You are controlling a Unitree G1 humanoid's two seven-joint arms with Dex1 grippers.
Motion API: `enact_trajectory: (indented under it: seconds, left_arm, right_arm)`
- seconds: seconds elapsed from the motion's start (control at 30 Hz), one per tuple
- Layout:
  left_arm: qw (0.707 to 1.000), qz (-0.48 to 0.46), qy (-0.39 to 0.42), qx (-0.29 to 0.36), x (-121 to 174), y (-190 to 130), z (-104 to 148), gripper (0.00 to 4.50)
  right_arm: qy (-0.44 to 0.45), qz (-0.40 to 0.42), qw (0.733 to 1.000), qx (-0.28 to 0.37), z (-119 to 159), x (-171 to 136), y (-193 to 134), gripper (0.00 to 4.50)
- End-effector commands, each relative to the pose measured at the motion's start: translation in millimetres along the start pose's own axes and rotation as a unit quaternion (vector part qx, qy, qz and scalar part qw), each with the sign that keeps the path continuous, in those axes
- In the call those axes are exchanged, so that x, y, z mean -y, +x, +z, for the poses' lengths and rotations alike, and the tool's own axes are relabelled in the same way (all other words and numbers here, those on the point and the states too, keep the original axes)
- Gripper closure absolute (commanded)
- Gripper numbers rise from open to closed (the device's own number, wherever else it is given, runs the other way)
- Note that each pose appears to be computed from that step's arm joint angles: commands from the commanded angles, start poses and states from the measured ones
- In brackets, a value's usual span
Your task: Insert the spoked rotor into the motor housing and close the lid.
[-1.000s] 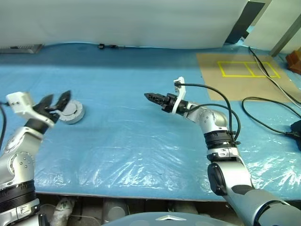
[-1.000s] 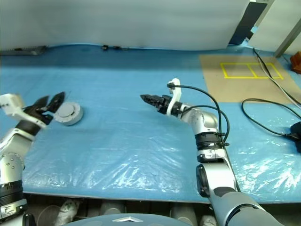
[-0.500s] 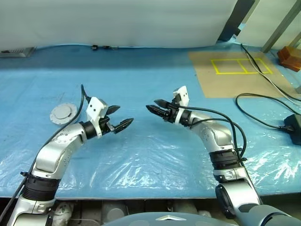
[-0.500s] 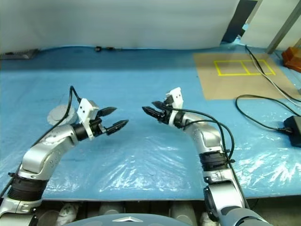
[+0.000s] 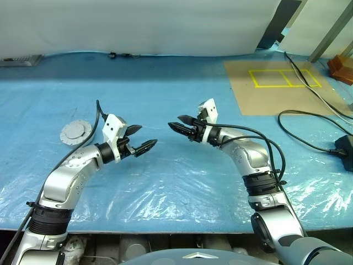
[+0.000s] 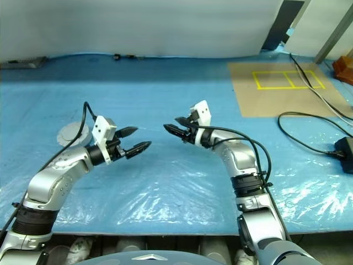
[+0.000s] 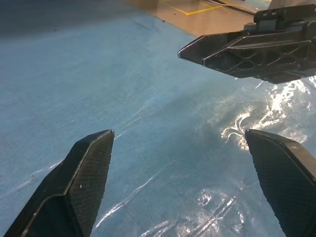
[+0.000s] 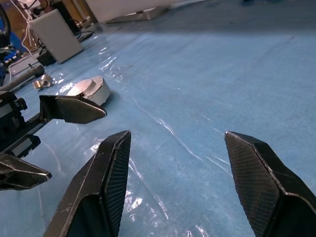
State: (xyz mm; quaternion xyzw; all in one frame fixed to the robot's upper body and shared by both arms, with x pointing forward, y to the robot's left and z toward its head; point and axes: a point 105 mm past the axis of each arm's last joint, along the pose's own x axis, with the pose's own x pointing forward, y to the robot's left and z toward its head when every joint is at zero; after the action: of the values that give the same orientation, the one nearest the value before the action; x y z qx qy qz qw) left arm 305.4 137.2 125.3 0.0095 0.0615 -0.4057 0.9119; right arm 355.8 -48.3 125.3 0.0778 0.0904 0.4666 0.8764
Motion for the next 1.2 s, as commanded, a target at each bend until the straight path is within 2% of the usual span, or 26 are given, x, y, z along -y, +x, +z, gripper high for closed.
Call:
enact_trajectory:
  seconds: [0.03, 1.2]
  left_arm:
    - [1.000, 0.005, 0.012, 0.020, -0.5, -3.1, 11.4, 0.04]
    - [1.000, 0.002, 0.012, 0.022, -6.8, 1.4, 17.1, 0.04]
  right_arm:
    - [-0.018, 0.002, 1.000, 0.018, 11.8, -2.1, 2.8, 1.33]
    - [-0.034, -0.015, 0.999, 0.015, 7.2, 3.1, -3.6, 1.33]
